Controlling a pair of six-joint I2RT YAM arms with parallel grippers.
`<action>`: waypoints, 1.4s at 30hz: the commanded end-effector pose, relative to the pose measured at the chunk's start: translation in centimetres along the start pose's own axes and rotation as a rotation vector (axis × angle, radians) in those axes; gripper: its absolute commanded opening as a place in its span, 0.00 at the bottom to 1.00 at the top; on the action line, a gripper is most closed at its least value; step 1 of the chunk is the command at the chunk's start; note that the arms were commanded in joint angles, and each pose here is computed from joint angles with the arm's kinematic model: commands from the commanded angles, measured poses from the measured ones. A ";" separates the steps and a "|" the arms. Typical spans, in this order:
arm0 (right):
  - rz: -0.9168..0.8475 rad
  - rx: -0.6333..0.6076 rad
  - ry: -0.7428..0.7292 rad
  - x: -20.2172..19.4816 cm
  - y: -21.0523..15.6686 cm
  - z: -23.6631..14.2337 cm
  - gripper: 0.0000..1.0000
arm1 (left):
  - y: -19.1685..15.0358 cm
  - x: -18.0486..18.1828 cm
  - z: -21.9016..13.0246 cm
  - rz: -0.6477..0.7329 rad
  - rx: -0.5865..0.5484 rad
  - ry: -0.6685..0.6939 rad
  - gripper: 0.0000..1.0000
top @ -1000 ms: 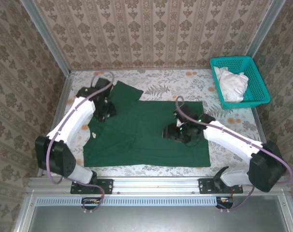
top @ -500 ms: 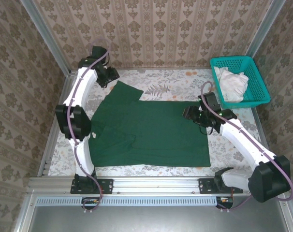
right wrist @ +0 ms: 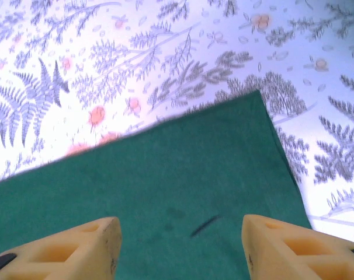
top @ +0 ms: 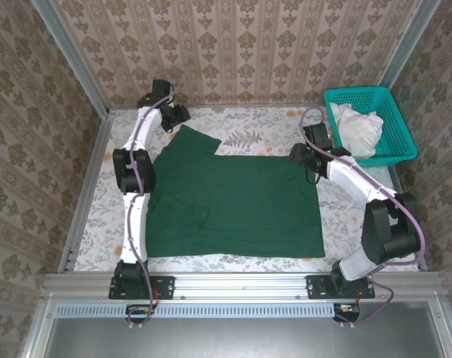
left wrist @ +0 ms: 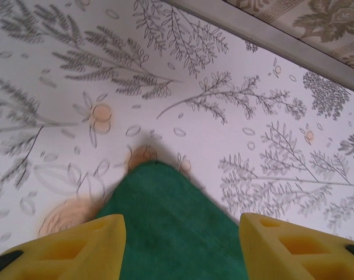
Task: Fold and stack the t-shirts
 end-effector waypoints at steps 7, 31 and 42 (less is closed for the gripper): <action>-0.044 -0.009 -0.013 1.6 2.9 4.2 0.58 | 1.4 0.5 3.4 0.131 -0.098 -0.016 0.55; 0.085 0.048 0.016 0.1 3.7 6.5 0.56 | -1.7 1.3 6.4 0.187 0.032 -0.078 0.36; 0.088 0.049 -0.008 -0.5 4.0 6.8 0.56 | -1.5 1.3 6.3 0.212 0.025 -0.077 0.22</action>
Point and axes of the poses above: each hand's point on the last joint's axis, 136 mm out from that joint toward the fingers, its own z axis out along the fingers, its own x axis along the line the jaws close on, y = z × x, the point moved 8 cm from there along -z, back along the fingers, and after that the axes turned 7 degrees about z, right-handed, at the moved point
